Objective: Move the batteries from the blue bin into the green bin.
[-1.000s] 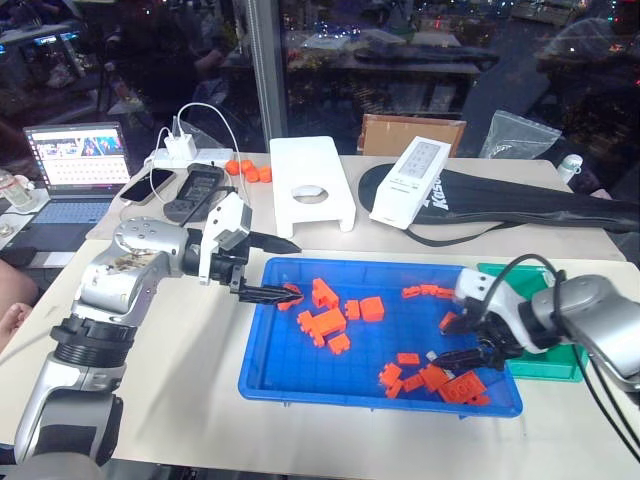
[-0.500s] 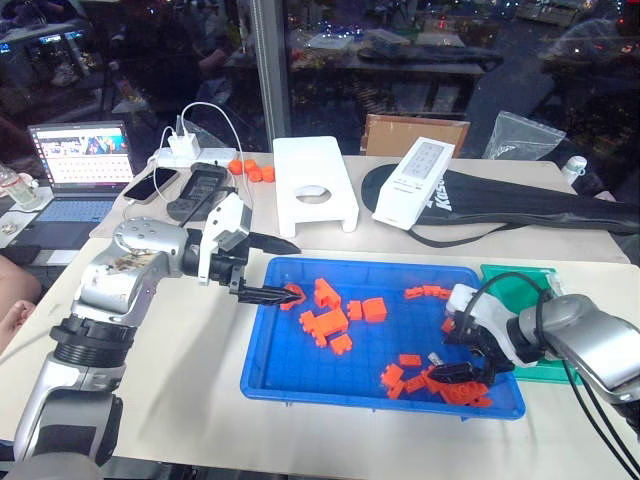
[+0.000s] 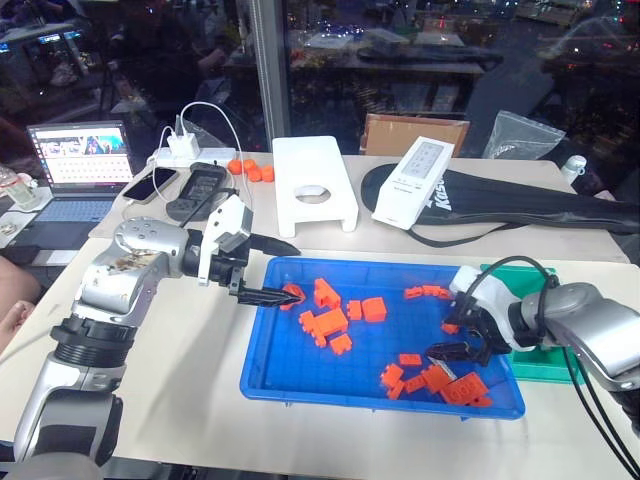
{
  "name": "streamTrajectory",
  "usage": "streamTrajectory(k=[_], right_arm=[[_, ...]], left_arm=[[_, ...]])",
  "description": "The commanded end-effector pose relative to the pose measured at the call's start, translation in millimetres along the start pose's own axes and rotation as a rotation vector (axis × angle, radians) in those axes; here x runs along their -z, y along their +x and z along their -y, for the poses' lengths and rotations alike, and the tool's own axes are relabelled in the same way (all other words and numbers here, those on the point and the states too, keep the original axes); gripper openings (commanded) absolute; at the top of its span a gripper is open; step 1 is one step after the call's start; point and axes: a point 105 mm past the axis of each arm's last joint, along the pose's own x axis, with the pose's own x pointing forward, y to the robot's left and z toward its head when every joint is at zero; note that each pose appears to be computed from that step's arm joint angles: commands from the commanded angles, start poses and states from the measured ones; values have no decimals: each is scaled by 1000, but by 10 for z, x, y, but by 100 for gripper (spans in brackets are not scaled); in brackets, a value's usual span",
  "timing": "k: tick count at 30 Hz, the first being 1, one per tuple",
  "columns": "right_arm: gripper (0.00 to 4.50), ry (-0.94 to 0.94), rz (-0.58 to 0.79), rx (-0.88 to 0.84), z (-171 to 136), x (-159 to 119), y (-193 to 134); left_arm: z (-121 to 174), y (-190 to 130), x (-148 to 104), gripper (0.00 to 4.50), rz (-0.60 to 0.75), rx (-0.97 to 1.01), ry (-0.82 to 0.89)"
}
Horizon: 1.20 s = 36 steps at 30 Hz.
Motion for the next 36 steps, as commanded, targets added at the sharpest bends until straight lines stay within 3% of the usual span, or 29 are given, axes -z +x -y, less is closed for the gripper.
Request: streamTrajectory(k=[1, 4, 8, 17, 20, 36], right_arm=[[449, -7, 12, -10, -47, -49, -10], [388, -4, 4, -26, -82, -35, -7], [259, 1, -11, -37, -110, 4, 8], [259, 18, -22, -47, -134, 38, 6], [195, 19, -34, -36, -116, 67, 15], [195, 25, -81, -44, -157, 171, 87]], left_arm=[[-2, -33, -60, 450, -3, -7, 47], [0, -30, -56, 450, -5, -6, 46], [-5, -29, -51, 450, -7, -5, 47], [-7, -25, -51, 450, -7, -4, 50], [-7, -24, -51, 450, -6, -4, 49], [-12, -25, -59, 450, -7, -7, 52]])
